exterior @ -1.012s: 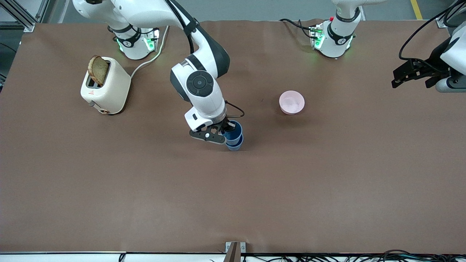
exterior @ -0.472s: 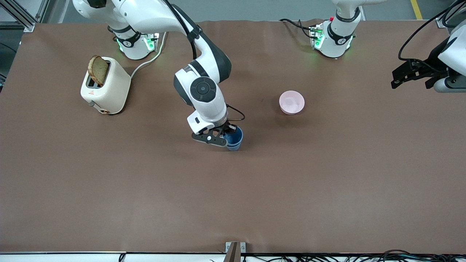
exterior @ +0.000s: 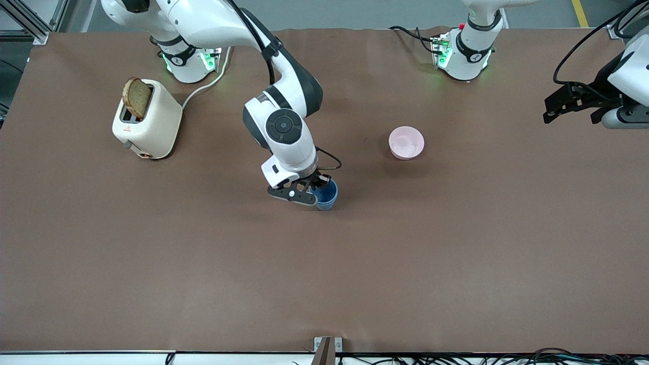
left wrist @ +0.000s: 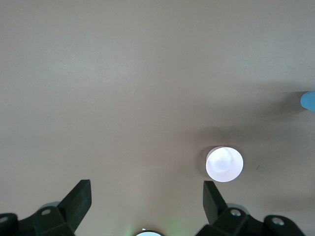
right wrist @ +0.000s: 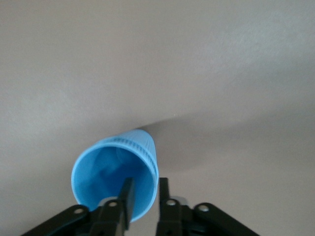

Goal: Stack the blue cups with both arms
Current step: 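Open the right gripper and raise it away from the stacked cups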

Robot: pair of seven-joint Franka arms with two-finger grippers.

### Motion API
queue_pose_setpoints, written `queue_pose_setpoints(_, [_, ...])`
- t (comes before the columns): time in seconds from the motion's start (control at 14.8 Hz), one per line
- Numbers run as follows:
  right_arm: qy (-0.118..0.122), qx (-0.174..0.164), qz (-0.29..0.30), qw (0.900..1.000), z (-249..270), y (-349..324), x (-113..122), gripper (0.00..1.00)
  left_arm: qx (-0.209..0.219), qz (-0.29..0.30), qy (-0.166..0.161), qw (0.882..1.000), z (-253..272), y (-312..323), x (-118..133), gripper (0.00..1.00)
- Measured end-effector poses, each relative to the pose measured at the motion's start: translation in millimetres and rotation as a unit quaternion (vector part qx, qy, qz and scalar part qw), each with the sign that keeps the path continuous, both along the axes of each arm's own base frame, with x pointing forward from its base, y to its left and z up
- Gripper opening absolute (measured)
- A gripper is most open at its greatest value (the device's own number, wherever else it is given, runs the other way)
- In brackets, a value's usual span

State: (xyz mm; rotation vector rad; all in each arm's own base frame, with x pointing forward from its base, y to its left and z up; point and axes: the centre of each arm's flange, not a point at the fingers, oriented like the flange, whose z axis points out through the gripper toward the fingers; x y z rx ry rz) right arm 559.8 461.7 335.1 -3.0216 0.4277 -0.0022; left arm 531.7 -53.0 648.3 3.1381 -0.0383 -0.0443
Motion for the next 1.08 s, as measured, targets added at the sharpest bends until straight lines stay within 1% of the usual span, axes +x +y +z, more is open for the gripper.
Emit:
queue_pose_setpoints(0.07, [-0.008, 0.004, -0.008, 1.000, 13.3, -8.2, 7.9, 0.44, 0.000, 0.000, 0.000, 1.000, 0.0, -0.1, 0.0, 1.00])
queue_pose_setpoints(0.2, [-0.020, 0.002, -0.030, 0.999, 58.8, -41.9, 27.2, 0.63, 0.000, 0.000, 0.000, 1.000, -0.1, -0.1, 0.0, 1.00])
queue_pose_setpoints(0.27, [-0.027, -0.007, -0.042, 0.999, 88.7, -66.9, 35.5, 0.71, 0.000, 0.000, 0.000, 1.000, -0.2, -0.1, 0.0, 1.00])
queue_pose_setpoints(0.4, [-0.034, -0.032, -0.061, 0.997, 151.1, -126.7, 43.5, 0.93, 0.000, 0.000, 0.000, 1.000, -0.2, -0.2, 0.0, 1.00])
queue_pose_setpoints(0.47, [-0.034, -0.039, -0.065, 0.997, 178.8, -159.3, 45.8, 1.00, 0.000, 0.000, 0.000, 1.000, -0.2, -0.3, 0.0, 1.00])
queue_pose_setpoints(0.67, [-0.031, -0.041, -0.082, 0.995, 236.2, -263.4, 53.1, 1.00, 0.000, -0.001, 0.000, 1.000, -0.2, -0.7, -0.1, 1.00])
queue_pose_setpoints(0.81, [-0.020, -0.042, -0.082, 0.996, 260.1, -329.3, 51.5, 1.00, 0.000, -0.001, 0.000, 1.000, -0.2, -0.6, -0.1, 1.00])
queue_pose_setpoints(0.94, [-0.008, -0.043, -0.059, 0.997, 281.4, -395.6, 42.4, 1.00, 0.000, 0.000, 0.000, 1.000, -0.2, -0.5, -0.1, 1.00])
queue_pose_setpoints(1.08, [0.001, -0.038, -0.027, 0.999, 300.9, -456.1, 26.8, 1.00, 0.000, 0.000, 0.000, 1.000, -0.2, -0.5, -0.1, 1.00])
